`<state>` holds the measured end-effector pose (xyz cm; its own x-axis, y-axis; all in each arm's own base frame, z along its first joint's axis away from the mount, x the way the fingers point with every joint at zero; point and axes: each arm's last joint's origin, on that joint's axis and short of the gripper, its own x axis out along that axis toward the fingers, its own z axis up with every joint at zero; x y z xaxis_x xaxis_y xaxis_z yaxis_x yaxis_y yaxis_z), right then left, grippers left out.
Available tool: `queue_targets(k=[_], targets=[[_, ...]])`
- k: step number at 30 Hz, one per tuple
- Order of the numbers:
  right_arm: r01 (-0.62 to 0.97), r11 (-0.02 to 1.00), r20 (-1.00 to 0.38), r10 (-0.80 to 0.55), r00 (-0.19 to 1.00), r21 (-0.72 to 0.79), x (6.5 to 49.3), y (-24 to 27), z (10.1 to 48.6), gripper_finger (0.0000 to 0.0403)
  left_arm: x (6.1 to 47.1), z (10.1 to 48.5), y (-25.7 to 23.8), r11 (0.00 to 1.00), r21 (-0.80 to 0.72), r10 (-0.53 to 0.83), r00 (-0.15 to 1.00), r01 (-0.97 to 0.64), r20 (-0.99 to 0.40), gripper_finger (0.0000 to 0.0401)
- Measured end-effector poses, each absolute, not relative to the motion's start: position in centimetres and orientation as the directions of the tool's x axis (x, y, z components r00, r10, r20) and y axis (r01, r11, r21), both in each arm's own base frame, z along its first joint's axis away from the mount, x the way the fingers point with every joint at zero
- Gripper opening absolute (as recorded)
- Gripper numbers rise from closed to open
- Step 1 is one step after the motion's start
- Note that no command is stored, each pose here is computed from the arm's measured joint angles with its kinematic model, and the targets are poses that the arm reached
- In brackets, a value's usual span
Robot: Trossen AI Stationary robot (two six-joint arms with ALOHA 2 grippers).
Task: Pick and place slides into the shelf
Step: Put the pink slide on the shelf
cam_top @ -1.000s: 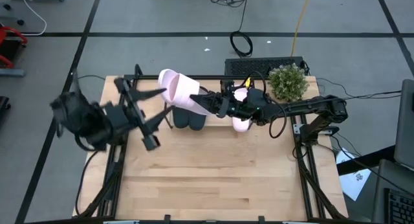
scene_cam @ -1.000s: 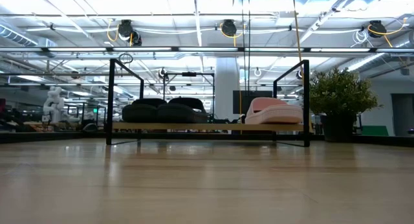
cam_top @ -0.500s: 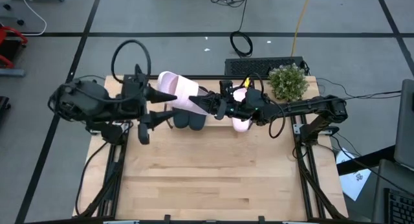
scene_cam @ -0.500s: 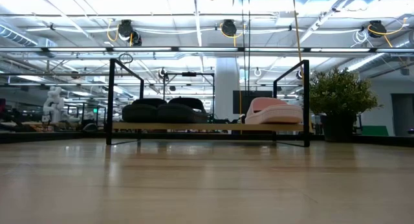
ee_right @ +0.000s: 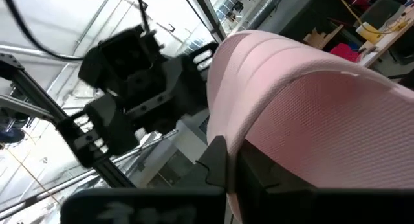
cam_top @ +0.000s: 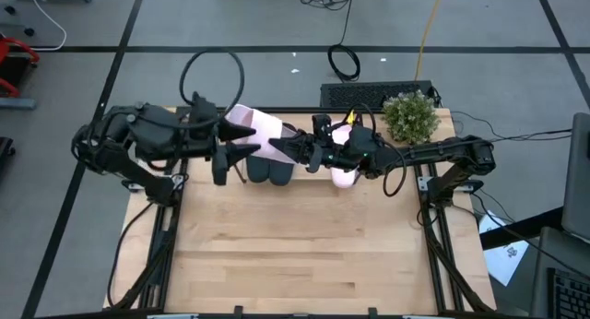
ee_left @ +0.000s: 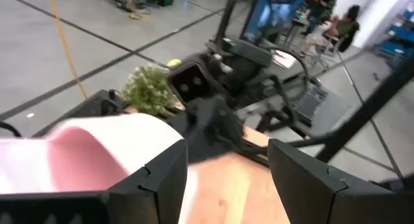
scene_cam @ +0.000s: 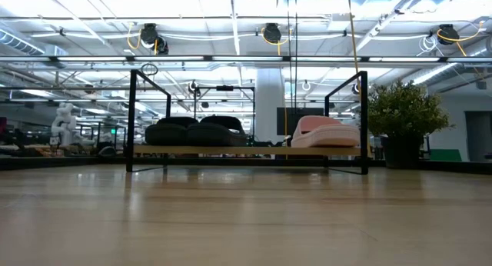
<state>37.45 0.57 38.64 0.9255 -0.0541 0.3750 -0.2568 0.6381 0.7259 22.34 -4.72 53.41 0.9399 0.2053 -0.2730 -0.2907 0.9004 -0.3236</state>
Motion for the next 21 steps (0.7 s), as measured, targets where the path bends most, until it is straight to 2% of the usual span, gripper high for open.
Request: queue_targets(k=[3,13,21], targets=[[-0.257,0.638,0.375,-0.054,0.926,0.726,37.5,0.6,38.6,0.0001,22.4,53.4,-4.1,0.884,-0.343,0.229,0.934,-0.317,-0.273,0.0211],[-0.249,0.642,0.366,-0.053,0.929,0.725,37.5,0.6,38.5,0.0,22.6,53.2,-2.5,0.849,-0.437,0.167,0.935,-0.298,-0.313,0.0211],[-0.174,0.682,0.303,-0.073,0.95,0.71,37.7,0.5,37.9,0.0,20.7,52.5,-0.7,0.805,-0.407,0.258,0.872,-0.432,-0.417,0.0211]])
